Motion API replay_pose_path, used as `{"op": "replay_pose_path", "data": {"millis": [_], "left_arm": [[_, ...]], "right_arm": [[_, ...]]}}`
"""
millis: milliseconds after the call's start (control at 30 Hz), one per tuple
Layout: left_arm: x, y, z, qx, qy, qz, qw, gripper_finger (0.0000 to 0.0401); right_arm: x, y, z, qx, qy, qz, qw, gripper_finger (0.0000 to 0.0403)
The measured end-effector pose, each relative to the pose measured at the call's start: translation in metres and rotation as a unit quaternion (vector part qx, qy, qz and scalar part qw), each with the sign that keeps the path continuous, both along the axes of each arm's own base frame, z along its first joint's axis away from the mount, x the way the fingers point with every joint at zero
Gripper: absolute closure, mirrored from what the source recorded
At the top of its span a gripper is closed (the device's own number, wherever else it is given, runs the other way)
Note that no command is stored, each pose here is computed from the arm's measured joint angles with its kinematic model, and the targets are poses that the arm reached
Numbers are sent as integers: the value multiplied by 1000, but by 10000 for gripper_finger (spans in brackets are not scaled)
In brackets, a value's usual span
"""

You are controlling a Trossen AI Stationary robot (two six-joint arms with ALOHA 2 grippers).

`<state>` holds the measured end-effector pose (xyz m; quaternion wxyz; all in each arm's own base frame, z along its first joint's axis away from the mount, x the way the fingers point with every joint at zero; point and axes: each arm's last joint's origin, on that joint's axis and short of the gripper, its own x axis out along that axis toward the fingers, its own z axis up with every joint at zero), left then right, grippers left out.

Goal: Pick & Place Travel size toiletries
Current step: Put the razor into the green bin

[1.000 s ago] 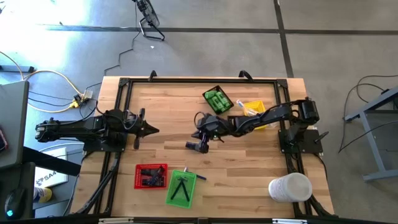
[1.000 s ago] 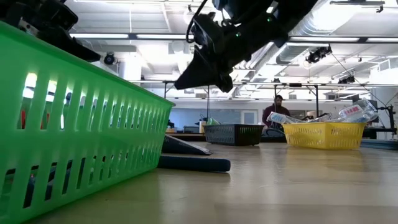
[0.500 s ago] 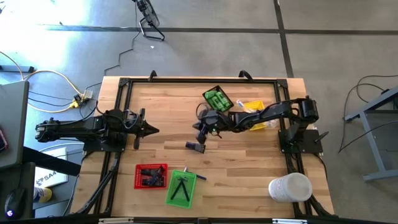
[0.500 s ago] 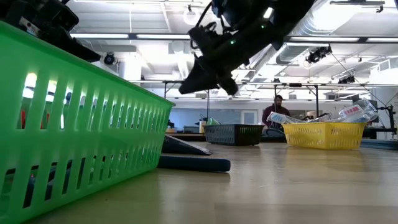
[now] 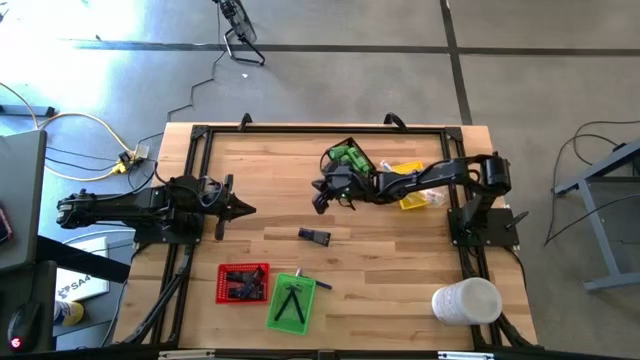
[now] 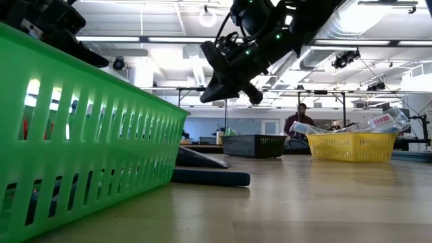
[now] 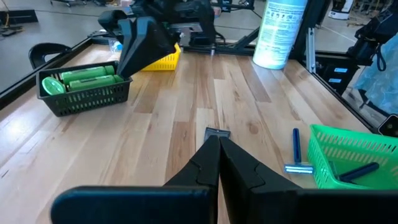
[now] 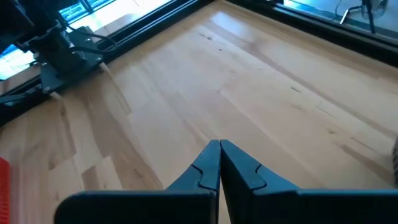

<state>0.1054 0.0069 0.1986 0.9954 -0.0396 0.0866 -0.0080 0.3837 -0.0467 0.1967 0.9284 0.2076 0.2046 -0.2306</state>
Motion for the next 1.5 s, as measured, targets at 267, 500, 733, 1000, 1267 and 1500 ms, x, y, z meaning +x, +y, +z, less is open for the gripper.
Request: {"op": "replay_pose_path", "data": {"millis": [267, 500, 733, 1000, 1267, 1500], "left_arm": [[0, 0, 0, -13, 0, 2, 1000, 398], [0, 2, -3, -7, 18, 38, 999, 398], [-1, 2, -6, -6, 32, 43, 999, 398], [-1, 2, -6, -6, 31, 43, 999, 398], [-1, 2, -6, 1, 31, 42, 999, 398], [-1, 2, -6, 8, 31, 41, 999, 398]], "right_arm": [[2, 15, -3, 21, -5, 7, 1000, 401], [3, 36, -4, 15, 7, 33, 999, 401], [0, 43, -8, -27, 35, 15, 999, 401], [6, 23, 5, -43, -31, 0, 999, 401], [9, 12, 11, -19, -70, 38, 997, 400], [10, 19, 10, -50, -55, 121, 990, 400]]}}
